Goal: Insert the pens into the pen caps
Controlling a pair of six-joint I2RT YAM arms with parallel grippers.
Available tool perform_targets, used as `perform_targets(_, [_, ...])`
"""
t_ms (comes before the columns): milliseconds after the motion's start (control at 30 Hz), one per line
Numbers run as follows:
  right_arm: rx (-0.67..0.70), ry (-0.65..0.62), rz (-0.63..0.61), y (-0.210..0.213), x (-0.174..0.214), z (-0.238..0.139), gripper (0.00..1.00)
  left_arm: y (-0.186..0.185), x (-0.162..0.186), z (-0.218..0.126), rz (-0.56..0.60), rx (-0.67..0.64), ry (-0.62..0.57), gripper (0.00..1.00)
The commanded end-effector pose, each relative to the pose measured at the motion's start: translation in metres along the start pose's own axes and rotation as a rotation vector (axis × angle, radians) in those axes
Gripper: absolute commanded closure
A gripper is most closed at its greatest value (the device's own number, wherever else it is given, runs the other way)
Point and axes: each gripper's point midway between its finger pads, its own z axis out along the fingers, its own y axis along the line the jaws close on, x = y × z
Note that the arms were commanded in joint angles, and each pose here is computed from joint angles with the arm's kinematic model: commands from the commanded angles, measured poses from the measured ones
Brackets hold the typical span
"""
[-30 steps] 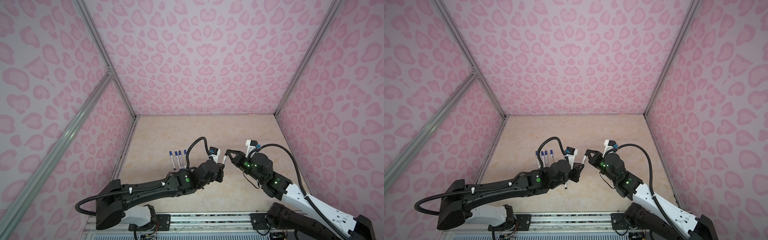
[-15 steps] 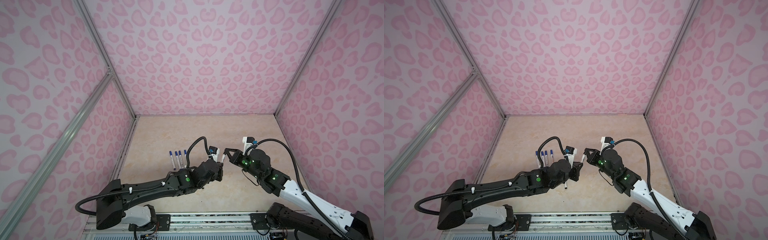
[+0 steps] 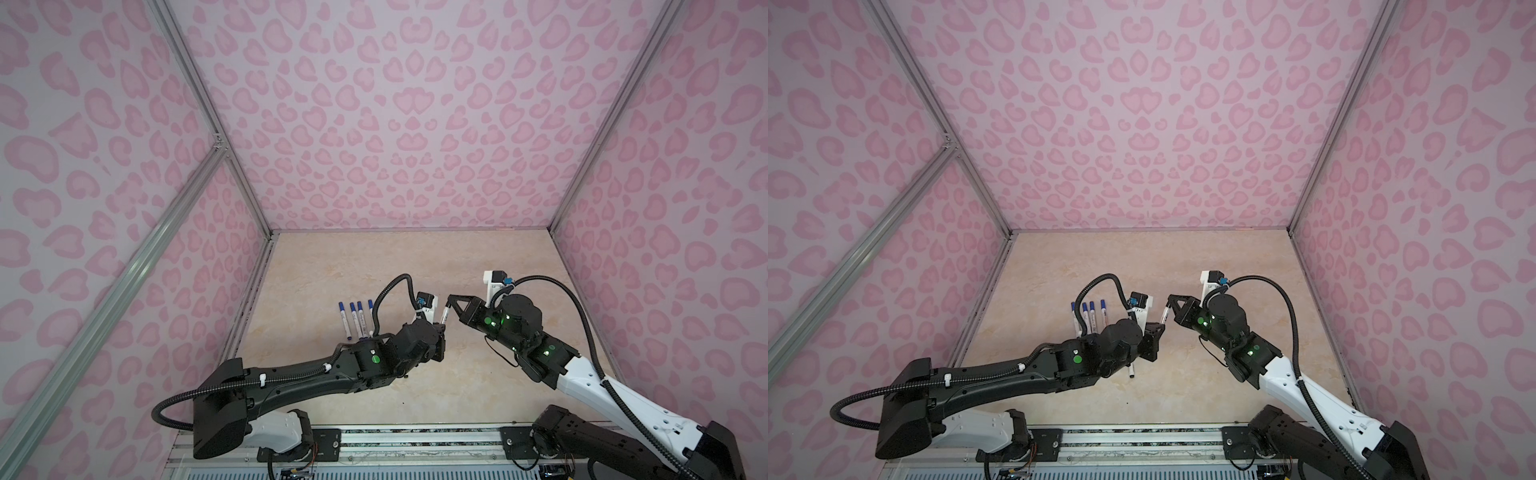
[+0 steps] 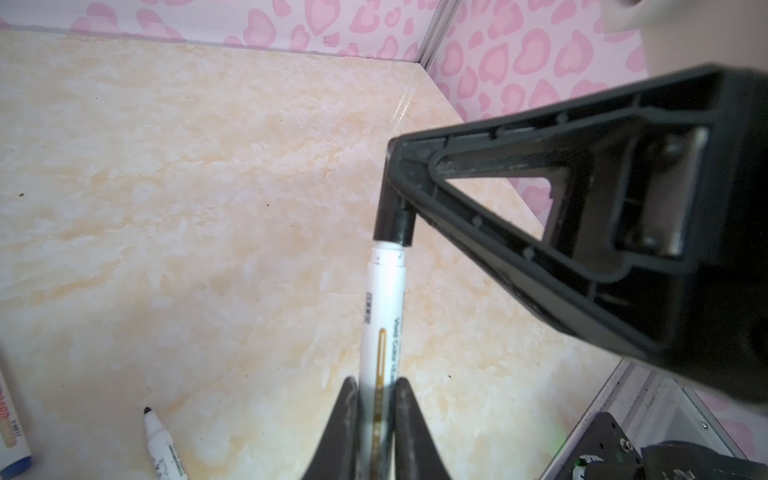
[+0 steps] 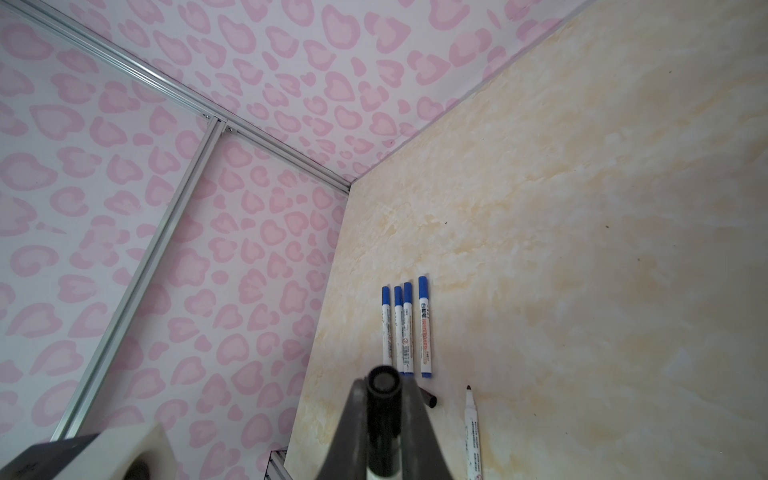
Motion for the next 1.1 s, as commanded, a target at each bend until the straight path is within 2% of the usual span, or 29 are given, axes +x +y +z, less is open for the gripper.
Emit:
perform_targets(0, [-0.032, -0.008, 0.002, 0.008, -0.003, -0.001, 0.98, 0.018, -0.007, 0.001, -0.025, -0.089, -0.053, 0.97])
perform_targets(433, [0.013, -0.018, -0.006, -0.004, -0.014, 0.004, 0.97, 0.019, -0.006, 0.0, -0.031, -0.082, -0.052, 0.97])
perform_targets(800, [-0.011, -0.006, 0.01, -0.001, -0.017, 0.006, 0.98, 0.019, -0.006, 0.001, -0.026, -0.088, -0.052, 0.97])
perform_targets(1067, [-0.03, 0.054, 0.028, -0.002, -0.001, 0.009, 0.97, 0.019, -0.009, 0.0, -0.024, -0.091, -0.06, 0.97])
